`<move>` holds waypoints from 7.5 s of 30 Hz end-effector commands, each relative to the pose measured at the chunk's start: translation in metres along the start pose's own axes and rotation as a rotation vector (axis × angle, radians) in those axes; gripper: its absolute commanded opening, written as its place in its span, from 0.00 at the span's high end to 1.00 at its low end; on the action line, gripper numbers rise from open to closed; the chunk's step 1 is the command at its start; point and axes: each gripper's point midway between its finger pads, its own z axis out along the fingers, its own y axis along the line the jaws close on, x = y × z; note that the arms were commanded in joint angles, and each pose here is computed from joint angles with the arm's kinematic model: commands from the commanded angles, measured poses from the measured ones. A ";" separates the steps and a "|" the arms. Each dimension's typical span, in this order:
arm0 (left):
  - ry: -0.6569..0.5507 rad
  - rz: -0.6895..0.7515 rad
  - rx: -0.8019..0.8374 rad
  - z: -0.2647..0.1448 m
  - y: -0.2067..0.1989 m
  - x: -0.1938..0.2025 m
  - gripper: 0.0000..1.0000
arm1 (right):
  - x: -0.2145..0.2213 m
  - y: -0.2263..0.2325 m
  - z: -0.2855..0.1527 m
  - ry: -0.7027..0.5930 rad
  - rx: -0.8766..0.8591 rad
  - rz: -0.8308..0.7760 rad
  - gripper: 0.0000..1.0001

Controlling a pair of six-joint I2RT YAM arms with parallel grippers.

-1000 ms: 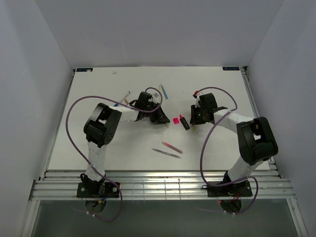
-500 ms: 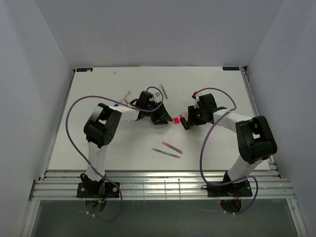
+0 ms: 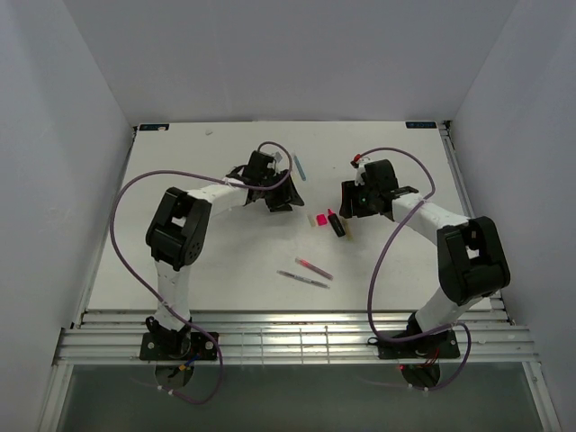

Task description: Open the pen caps

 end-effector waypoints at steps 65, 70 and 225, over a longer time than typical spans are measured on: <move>-0.162 0.333 -0.527 0.051 0.090 -0.098 0.93 | -0.037 0.021 -0.048 -0.177 -0.068 -0.028 0.41; -0.197 0.271 -0.528 0.028 0.101 -0.097 1.00 | -0.035 0.025 -0.047 -0.167 -0.091 -0.020 0.41; -0.085 0.189 0.667 -0.142 -0.102 0.085 0.64 | -0.090 0.183 -0.115 -0.451 -0.856 0.318 0.92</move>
